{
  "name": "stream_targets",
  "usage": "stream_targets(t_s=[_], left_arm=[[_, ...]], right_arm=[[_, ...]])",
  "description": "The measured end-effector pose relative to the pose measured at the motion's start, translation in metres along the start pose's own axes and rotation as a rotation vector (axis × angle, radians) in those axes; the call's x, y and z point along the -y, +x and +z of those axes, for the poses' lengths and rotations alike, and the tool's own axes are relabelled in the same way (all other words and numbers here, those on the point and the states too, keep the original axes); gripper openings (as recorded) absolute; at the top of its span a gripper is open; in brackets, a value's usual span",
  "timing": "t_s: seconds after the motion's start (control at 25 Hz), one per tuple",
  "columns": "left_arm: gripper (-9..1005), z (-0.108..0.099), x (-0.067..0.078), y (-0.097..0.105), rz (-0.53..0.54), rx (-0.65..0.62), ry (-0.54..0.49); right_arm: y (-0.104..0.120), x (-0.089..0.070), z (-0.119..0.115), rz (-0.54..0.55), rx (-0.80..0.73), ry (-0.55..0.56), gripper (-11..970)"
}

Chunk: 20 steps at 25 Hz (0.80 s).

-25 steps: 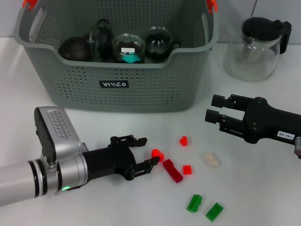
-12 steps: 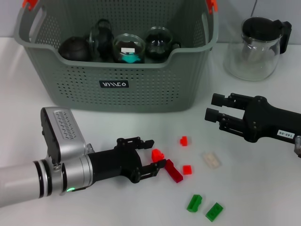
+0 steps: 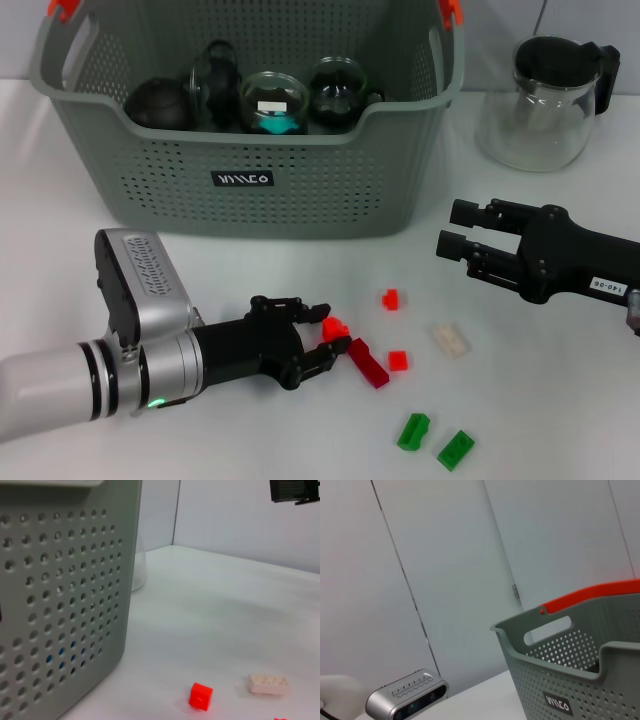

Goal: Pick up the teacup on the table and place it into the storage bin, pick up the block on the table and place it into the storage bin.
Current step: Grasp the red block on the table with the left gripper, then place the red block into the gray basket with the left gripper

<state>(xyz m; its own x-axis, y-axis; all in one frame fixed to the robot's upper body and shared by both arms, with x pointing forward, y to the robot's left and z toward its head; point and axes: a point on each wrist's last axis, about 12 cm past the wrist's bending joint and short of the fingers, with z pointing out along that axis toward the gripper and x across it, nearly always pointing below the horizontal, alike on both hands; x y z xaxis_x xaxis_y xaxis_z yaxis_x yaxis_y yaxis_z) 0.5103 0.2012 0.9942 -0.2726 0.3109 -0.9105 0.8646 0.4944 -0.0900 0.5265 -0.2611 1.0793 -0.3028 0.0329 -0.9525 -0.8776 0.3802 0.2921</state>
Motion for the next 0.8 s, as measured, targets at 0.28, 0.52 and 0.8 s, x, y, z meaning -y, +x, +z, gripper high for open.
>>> stream_targets(t_s=[0.28,0.52,0.8], left_arm=[[435,0.001,0.001,-0.001,0.000,0.003,0.013],[267,-0.010,0.001,-0.009,-0.042,0.084,0.049],[203,-0.060,-0.015,-0.027,-0.143,0.151,0.118]], right_arm=[[0.000,0.000,0.000,0.001,0.000,-0.001,553],[0.000,0.000,0.000,0.002,0.000,0.000,553],[0.000,0.000,0.000,0.002,0.000,-0.001,553]])
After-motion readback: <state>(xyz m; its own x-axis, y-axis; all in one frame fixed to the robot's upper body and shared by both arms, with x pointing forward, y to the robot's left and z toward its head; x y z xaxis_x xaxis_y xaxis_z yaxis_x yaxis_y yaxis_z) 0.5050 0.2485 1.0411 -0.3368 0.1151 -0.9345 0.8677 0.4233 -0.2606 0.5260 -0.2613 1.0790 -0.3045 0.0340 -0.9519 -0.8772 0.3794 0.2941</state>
